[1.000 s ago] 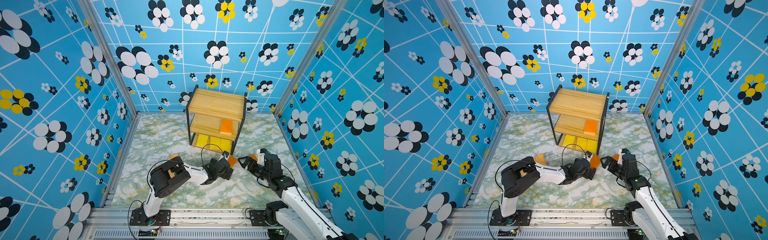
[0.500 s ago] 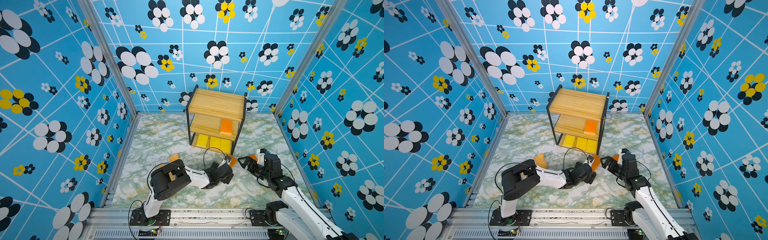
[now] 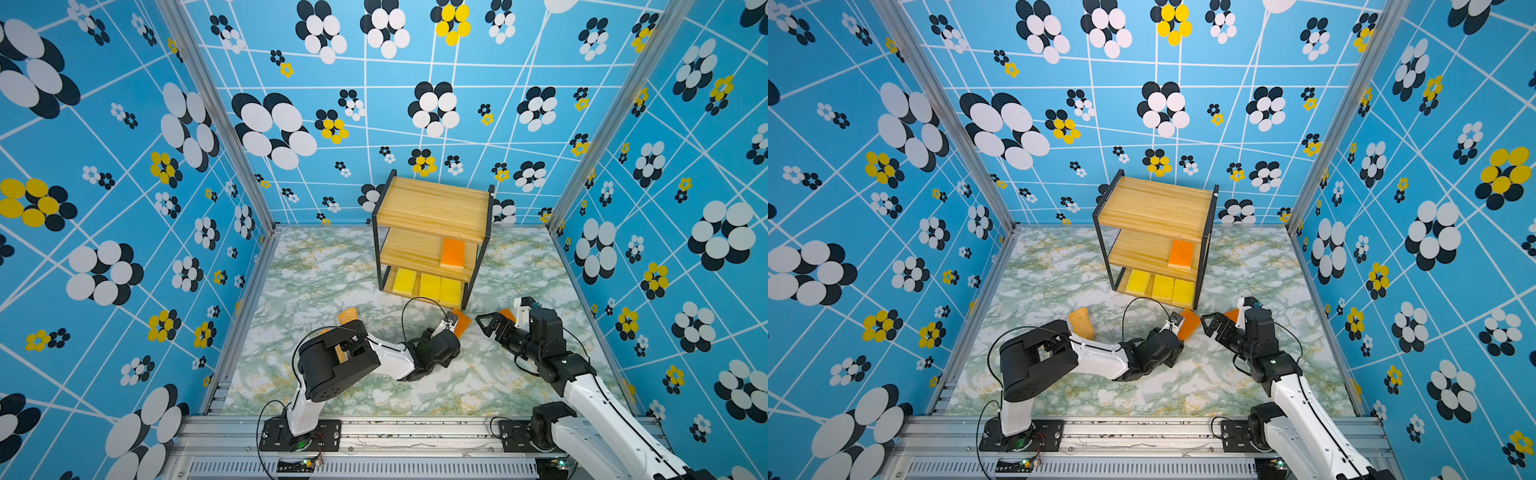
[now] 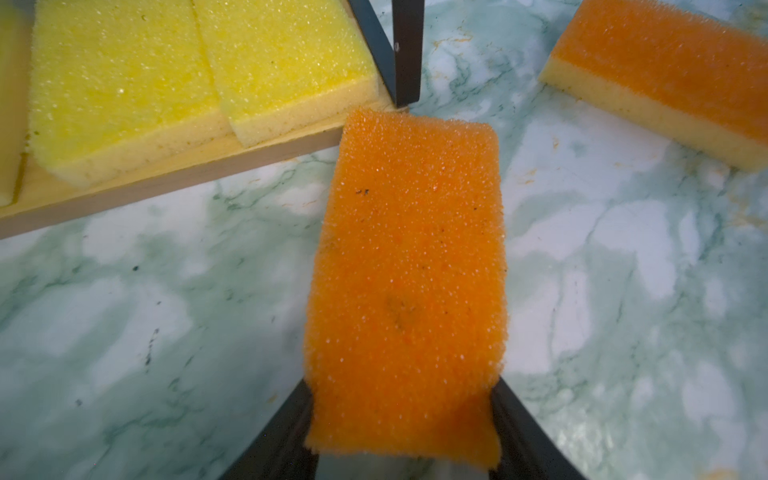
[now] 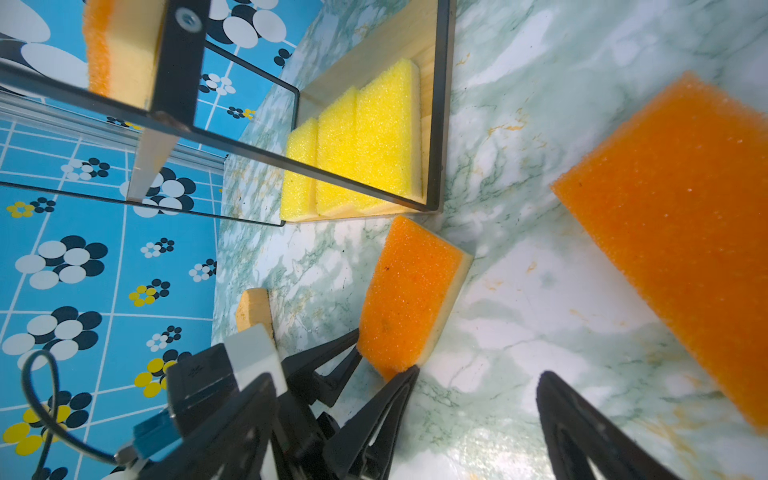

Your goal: Place and organize the cleaning sponges onto the shelf

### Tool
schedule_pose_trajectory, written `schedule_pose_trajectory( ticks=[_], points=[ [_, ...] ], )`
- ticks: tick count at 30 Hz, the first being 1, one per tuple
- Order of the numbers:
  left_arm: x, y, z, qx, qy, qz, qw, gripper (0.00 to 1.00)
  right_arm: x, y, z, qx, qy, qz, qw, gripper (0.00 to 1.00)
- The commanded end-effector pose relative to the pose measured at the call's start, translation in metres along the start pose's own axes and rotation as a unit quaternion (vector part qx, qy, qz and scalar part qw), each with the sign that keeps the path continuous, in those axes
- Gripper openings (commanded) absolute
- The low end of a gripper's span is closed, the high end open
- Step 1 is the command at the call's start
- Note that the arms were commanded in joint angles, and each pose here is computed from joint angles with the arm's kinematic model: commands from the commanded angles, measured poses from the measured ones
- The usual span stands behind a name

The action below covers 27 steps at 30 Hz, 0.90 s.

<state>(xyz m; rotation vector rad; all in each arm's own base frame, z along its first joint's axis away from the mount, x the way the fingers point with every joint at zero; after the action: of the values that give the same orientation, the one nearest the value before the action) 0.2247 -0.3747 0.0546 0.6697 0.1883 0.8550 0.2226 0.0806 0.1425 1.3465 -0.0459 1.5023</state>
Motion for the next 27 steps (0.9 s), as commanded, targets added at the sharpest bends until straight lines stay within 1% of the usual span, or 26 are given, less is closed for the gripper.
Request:
schedule_pose_trajectory(
  ticks=[1,2,4,5,6,12,18,20,25,27],
  points=[
    [0.007,0.014,0.004,-0.005,-0.001,0.015,1.0,0.56,-0.002,0.002,0.002,-0.008,0.004,-0.006,1.0,0.99],
    [0.008,0.017,0.006,-0.012,-0.002,0.019,1.0,0.53,-0.002,0.002,0.003,-0.009,0.004,-0.005,1.0,0.99],
    [0.011,0.022,0.01,-0.018,-0.003,0.024,1.0,0.52,-0.003,0.002,0.002,-0.009,0.003,-0.006,1.0,0.99],
    [0.011,0.023,0.008,-0.016,-0.007,0.027,0.999,0.52,-0.003,0.002,0.003,-0.009,0.003,-0.005,1.0,0.99],
    [0.012,0.03,0.017,-0.029,-0.003,0.026,0.999,0.52,-0.003,0.002,0.003,-0.009,0.003,-0.006,1.0,0.99],
    [0.018,0.057,0.033,-0.048,-0.013,0.028,0.998,0.52,-0.004,0.0,0.003,-0.009,0.003,-0.005,1.0,0.99],
    [0.023,0.094,0.044,-0.072,-0.023,0.02,0.997,0.52,-0.002,-0.003,0.005,-0.006,0.003,-0.003,1.0,0.99],
    [0.027,0.106,0.048,-0.08,-0.021,0.027,0.996,0.52,-0.001,-0.005,0.006,-0.004,0.004,-0.002,1.0,0.99],
    [0.049,0.139,0.068,-0.114,-0.007,0.071,0.991,0.54,0.0,-0.008,0.007,-0.001,0.005,0.0,1.0,0.99],
    [0.057,0.146,0.077,-0.115,-0.008,0.081,0.99,0.55,0.0,-0.008,0.007,-0.001,0.006,0.001,1.0,0.99]
  ],
)
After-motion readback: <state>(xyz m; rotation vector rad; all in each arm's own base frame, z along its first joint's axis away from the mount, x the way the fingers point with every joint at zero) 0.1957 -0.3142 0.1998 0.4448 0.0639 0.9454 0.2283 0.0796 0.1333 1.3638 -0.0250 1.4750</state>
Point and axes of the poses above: each gripper's point midway between its finger pads, its own y axis back along the fingers, its own x axis along the line the jaws close on, z = x × y, the point moved 5 cm from there along y, back along the fingers, and after that the axes turned 9 degrees about -y, right-handed, at the moved point
